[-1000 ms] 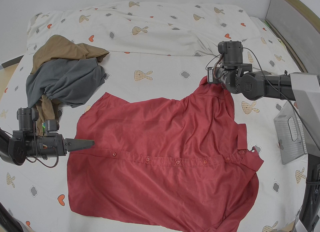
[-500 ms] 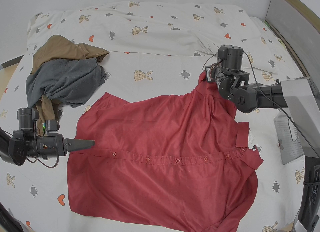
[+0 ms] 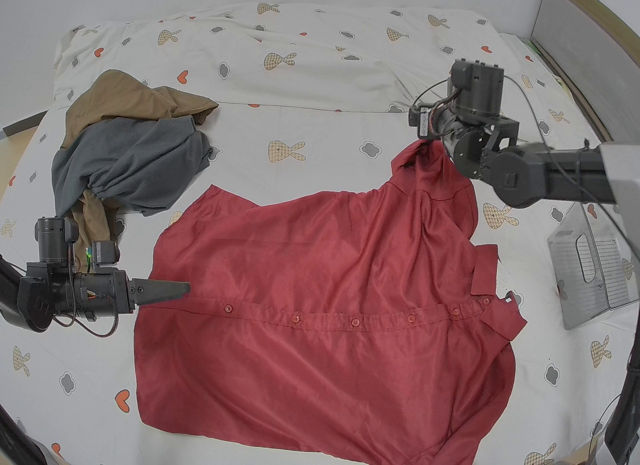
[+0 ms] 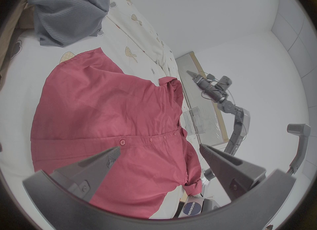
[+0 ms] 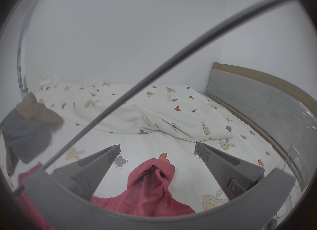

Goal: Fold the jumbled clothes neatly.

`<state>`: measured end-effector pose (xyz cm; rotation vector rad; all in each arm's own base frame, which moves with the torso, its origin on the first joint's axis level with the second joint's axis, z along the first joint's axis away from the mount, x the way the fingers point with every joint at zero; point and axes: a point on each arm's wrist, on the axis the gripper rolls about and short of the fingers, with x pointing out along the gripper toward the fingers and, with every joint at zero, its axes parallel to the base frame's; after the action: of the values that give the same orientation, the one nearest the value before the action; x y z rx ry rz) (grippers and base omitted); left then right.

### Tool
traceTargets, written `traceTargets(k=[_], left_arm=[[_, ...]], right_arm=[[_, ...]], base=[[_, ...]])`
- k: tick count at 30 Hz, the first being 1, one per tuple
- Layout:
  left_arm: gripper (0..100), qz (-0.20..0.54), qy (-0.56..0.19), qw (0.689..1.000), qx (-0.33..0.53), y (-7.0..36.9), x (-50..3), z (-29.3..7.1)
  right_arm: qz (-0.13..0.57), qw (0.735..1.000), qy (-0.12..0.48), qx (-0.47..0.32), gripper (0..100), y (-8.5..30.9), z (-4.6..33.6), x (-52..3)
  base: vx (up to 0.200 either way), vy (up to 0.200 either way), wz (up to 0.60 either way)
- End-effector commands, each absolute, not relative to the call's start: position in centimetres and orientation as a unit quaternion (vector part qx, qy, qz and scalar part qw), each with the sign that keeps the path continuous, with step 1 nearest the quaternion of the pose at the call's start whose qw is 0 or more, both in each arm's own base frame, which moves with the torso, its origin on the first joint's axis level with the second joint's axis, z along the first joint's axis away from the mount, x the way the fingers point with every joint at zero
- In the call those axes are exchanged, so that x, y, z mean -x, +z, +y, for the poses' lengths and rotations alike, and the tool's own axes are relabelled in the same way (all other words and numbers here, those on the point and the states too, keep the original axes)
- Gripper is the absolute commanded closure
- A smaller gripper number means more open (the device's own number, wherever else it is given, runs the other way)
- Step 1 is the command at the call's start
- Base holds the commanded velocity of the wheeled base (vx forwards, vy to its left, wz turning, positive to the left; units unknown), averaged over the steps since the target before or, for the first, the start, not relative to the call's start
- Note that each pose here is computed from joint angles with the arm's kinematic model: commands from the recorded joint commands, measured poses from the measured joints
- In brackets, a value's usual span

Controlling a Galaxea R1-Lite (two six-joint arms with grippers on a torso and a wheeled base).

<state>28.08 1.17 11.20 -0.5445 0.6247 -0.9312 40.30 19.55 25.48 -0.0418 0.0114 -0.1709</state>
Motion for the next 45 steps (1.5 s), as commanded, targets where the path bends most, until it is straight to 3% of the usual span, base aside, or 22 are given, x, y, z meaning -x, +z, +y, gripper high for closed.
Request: traceTargets(k=[1, 3, 4, 8, 11, 12, 14, 21, 29, 45], left_arm=[[0, 0.295, -0.441, 0.809, 0.254, 11.2, -27.9, 0.8], [0, 0.294, -0.441, 0.809, 0.253, 11.2, -27.9, 0.8], [0, 0.294, -0.442, 0.809, 0.253, 11.3, -27.8, 0.7], [0, 0.292, -0.442, 0.810, 0.251, 11.4, -27.7, 0.7], [0, 0.292, -0.443, 0.810, 0.251, 11.5, -27.7, 0.7], [0, 0.293, -0.443, 0.809, 0.252, 11.4, -27.7, 0.7], [0, 0.294, -0.442, 0.809, 0.253, 11.2, -27.8, 0.7], [0, 0.300, -0.428, 0.813, 0.256, 9.8, -29.5, 1.2], [0, 0.308, -0.333, 0.864, 0.217, 9.8, -30.3, 0.3], [0, 0.330, -0.317, 0.861, 0.223, 7.8, -31.6, 0.2]], right_arm=[[0.028, 0.997, -0.040, -0.062, 0, 31.2, 15.8, -33.6], [0.043, 0.996, -0.034, -0.071, 0, 31.0, 15.0, -33.4], [0.126, 0.986, 0.004, -0.110, 0, 29.3, 11.1, -33.0], [0.263, 0.935, 0.114, -0.209, 0, 25.9, 3.6, -32.7], [0.293, 0.908, 0.165, -0.250, 0, 24.3, 0.3, -32.7], [0.310, 0.886, 0.198, -0.281, 0, 23.1, -1.8, -33.1], [0.333, 0.871, 0.210, -0.294, 0, 21.1, -2.5, -34.4], [0.357, 0.878, 0.213, -0.237, 0, 18.4, -1.6, -35.7], [0.381, 0.877, 0.204, -0.211, 0, 16.4, 0.3, -37.1], [0.340, 0.898, 0.226, -0.166, 0, 18.3, 3.8, -39.8]], base=[[0.000, 0.000, 0.00], [0.000, 0.000, 0.00], [0.000, 0.000, 0.00], [0.000, 0.000, 0.00], [0.000, 0.000, 0.00], [0.000, 0.000, 0.00], [0.000, 0.000, 0.00], [0.000, 0.000, 0.00], [0.000, 0.000, 0.00], [0.000, 0.000, 0.00]])
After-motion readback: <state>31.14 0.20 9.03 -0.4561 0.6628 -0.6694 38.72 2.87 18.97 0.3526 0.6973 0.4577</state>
